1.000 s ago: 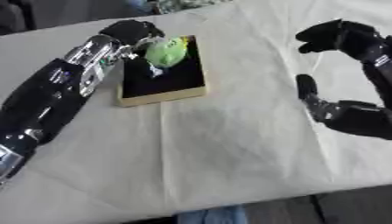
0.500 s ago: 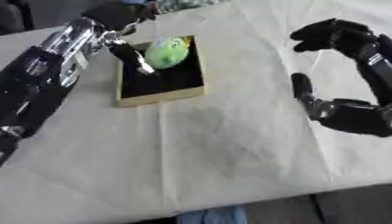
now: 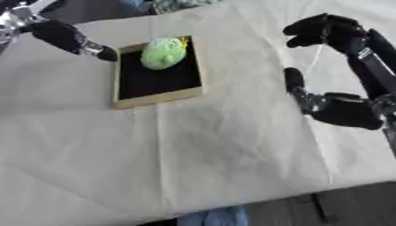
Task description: Pick up objects on the table and place them in the box.
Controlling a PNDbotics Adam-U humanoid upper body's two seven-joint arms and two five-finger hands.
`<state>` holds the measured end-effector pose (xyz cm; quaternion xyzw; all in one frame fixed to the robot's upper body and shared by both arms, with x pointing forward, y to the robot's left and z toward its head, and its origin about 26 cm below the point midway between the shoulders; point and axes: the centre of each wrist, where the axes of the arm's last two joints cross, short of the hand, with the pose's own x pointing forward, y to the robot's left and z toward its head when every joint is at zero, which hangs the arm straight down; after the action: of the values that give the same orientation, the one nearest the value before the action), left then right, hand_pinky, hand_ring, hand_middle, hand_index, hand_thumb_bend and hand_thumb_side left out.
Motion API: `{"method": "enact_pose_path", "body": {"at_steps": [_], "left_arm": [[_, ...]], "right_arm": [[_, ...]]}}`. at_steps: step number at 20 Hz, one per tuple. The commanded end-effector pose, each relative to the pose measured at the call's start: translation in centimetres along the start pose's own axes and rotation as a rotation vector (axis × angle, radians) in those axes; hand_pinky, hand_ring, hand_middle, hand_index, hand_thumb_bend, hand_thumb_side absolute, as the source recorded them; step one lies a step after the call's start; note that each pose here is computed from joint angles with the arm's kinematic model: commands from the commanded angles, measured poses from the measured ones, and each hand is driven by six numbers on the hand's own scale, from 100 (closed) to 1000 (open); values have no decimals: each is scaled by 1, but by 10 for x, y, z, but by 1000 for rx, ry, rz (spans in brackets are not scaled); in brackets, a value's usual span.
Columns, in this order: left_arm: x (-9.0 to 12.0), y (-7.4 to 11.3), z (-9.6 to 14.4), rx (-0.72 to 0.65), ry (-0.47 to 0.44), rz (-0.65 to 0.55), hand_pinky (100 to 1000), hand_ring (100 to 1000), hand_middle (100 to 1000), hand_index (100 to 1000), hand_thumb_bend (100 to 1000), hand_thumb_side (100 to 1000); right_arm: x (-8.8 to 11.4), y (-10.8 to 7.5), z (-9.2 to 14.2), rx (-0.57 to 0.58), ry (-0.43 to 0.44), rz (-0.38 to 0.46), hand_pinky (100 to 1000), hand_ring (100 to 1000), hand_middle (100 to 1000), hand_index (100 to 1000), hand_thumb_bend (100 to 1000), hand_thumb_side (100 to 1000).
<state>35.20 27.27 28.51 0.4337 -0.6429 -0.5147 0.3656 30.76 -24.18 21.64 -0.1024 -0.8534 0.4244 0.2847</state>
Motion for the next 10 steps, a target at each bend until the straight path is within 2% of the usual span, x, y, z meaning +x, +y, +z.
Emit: {"method": "enact_pose_path", "body": {"at_steps": [1,2,4,7,9,10], "left_arm": [[3,26,27,137,-5,61,835,771,783,910,1000,731],[4,23,33,159,-4,92,828,762,774,906,1000,717],[7,14,45,210,-7,179,810,739,754,894,931,703],[5,-16,59,248,-22,352,787,713,733,882,794,710],[1,-35,68,284,-7,449,762,687,707,870,698,746],[-1,-45,73,310,10,492,758,682,705,867,680,696]], "right_arm": [[1,-7,0,-17,-1,27,790,744,776,842,100,168],[1,-7,0,-19,-1,28,790,744,777,842,100,168],[1,-7,0,-28,2,30,790,745,777,842,100,169],[1,-8,0,-40,2,30,789,745,777,842,100,171],[0,-8,1,-48,5,29,789,745,777,842,100,173],[0,-8,1,-53,8,28,788,745,777,842,100,167]]}}
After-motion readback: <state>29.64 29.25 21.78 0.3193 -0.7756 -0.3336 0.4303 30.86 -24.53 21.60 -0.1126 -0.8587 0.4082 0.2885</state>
